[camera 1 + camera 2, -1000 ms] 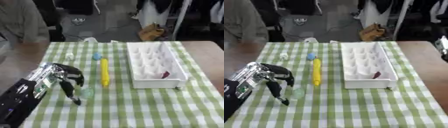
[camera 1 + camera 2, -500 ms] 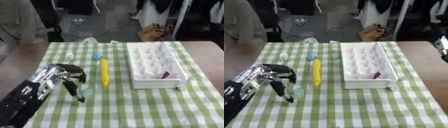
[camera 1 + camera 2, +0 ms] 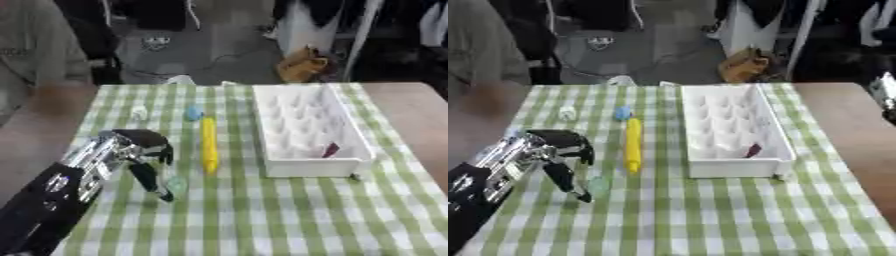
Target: Pick up objects on the table and place them in the box.
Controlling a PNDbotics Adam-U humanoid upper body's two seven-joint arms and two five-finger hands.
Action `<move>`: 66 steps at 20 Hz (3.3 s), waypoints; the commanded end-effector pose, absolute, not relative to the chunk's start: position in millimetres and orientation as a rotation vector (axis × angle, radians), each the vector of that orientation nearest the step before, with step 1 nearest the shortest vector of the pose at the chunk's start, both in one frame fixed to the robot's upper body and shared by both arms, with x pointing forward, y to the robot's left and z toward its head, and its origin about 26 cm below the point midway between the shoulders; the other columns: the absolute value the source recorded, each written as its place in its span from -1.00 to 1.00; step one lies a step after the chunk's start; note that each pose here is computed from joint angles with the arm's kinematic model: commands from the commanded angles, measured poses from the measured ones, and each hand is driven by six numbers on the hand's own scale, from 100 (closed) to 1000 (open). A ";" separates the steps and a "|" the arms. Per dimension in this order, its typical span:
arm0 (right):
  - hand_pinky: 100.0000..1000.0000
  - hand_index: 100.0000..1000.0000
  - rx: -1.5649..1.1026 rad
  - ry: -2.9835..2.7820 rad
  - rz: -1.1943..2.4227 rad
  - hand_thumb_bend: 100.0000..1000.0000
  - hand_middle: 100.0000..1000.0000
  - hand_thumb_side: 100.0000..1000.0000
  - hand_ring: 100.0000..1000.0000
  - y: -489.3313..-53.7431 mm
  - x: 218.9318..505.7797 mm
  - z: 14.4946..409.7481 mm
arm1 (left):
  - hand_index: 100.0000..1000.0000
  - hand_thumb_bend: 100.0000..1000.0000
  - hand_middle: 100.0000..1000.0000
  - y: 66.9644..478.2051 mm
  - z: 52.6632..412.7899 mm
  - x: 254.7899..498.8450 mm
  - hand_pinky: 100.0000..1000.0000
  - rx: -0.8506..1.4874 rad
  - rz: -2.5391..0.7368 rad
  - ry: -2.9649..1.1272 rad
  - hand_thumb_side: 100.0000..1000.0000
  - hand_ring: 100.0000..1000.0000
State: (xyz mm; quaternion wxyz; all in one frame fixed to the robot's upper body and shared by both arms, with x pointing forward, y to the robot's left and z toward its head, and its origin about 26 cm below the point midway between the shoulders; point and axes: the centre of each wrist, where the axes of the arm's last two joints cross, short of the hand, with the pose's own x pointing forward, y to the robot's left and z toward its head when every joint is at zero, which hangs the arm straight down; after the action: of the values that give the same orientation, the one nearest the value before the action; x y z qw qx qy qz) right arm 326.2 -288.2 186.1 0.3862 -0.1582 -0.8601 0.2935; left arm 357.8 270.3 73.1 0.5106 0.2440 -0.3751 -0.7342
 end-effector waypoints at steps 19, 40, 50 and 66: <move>0.43 0.88 -0.425 -2.214 0.777 -0.63 0.52 0.00 0.51 -289.6 326.0 197.7 | 0.44 0.37 0.13 261.8 68.1 364.5 0.41 0.584 -1.754 -0.931 -0.18 0.46; 0.43 0.88 -0.420 -2.214 0.777 -0.63 0.52 0.00 0.51 -289.1 326.0 197.4 | 0.42 0.28 0.08 258.3 56.9 368.1 0.38 0.625 -1.715 -0.950 -0.25 0.42; 0.43 0.88 -0.419 -2.214 0.775 -0.63 0.52 0.00 0.51 -288.8 325.9 197.4 | 0.40 0.11 0.07 252.9 51.9 370.2 0.38 0.638 -1.716 -0.953 -0.44 0.42; 0.43 0.88 -0.419 -2.212 0.773 -0.63 0.52 0.00 0.51 -289.1 325.9 196.7 | 0.22 -0.52 -0.19 253.7 43.7 371.0 0.35 0.622 -1.704 -0.937 -0.92 0.31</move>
State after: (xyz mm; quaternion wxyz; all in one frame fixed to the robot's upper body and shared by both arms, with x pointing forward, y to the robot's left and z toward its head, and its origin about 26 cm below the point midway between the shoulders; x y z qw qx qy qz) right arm 326.3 -286.9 185.4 0.3868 -0.1562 -0.8594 0.2956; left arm 367.0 249.0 36.4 0.5251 0.2496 -0.3927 -0.7126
